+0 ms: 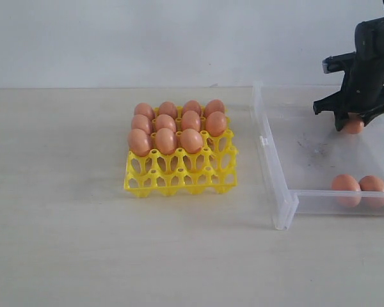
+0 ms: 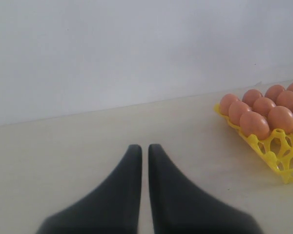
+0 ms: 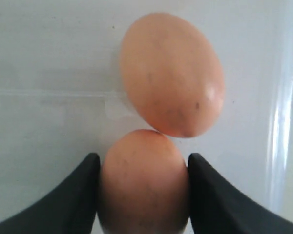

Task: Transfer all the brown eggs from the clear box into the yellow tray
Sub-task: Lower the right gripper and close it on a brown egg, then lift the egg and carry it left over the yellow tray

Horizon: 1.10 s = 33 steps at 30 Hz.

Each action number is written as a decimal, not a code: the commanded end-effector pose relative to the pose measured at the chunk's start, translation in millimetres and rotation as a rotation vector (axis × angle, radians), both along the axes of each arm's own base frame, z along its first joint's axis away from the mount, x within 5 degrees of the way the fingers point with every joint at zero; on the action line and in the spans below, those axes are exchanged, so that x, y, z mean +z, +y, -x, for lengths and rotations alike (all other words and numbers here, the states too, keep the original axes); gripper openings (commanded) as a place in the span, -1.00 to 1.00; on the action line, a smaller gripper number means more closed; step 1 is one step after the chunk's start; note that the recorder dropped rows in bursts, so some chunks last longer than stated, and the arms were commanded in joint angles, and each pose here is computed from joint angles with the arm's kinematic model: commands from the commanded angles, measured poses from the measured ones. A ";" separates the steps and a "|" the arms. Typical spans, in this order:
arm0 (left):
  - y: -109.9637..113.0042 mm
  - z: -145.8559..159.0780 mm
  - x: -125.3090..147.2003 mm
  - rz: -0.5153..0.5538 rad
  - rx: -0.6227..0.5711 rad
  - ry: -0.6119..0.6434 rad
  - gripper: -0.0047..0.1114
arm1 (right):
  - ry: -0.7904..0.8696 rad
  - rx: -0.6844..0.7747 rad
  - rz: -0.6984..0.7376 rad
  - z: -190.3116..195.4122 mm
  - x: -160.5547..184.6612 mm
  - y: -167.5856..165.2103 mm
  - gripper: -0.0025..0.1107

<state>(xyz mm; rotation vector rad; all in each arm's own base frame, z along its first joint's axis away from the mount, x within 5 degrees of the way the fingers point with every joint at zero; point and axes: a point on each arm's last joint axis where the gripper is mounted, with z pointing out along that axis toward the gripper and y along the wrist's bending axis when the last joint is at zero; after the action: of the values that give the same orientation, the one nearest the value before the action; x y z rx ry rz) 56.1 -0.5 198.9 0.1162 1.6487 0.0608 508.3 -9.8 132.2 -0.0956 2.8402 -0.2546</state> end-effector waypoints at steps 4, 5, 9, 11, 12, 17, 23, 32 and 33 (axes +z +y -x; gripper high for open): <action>-0.4 -0.1 -1.1 0.007 -0.005 0.001 -0.85 | -0.109 -0.001 -0.092 -8.6 2.7 4.7 -0.96; -0.4 -0.1 -1.1 0.007 -0.005 0.001 -0.85 | -0.129 0.013 -0.131 -9.8 1.2 8.5 -0.96; -0.4 -0.1 -1.1 0.007 -0.005 0.001 -0.85 | -0.239 0.073 -0.287 -14.2 -8.5 25.3 -0.96; -0.4 -0.1 -1.1 0.007 -0.005 0.001 -0.85 | -0.307 0.112 -0.330 -15.3 -15.2 33.7 -0.96; -0.4 -0.1 -1.1 0.007 -0.005 0.001 -0.85 | -0.341 0.131 -0.341 -14.9 -20.0 36.8 -0.96; -0.4 -0.1 -1.1 0.007 -0.005 0.001 -0.85 | -0.522 0.154 -0.285 -8.1 -39.8 47.0 -0.96; -0.4 -0.1 -1.1 0.007 -0.005 0.001 -0.85 | -0.609 0.142 -0.088 0.7 -53.3 51.5 -0.96; -0.4 -0.1 -1.1 0.007 -0.005 0.001 -0.85 | -0.651 0.538 0.052 9.0 -44.2 124.9 -0.96; -0.4 -0.1 -1.1 0.007 -0.005 0.001 -0.85 | -0.673 0.593 0.081 10.7 -42.3 136.9 -0.96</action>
<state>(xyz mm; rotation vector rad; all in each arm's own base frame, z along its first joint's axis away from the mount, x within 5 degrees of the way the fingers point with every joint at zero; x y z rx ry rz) 56.1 -0.5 198.9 0.1162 1.6487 0.0608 504.2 101.7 90.2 -0.4993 2.0911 -0.1699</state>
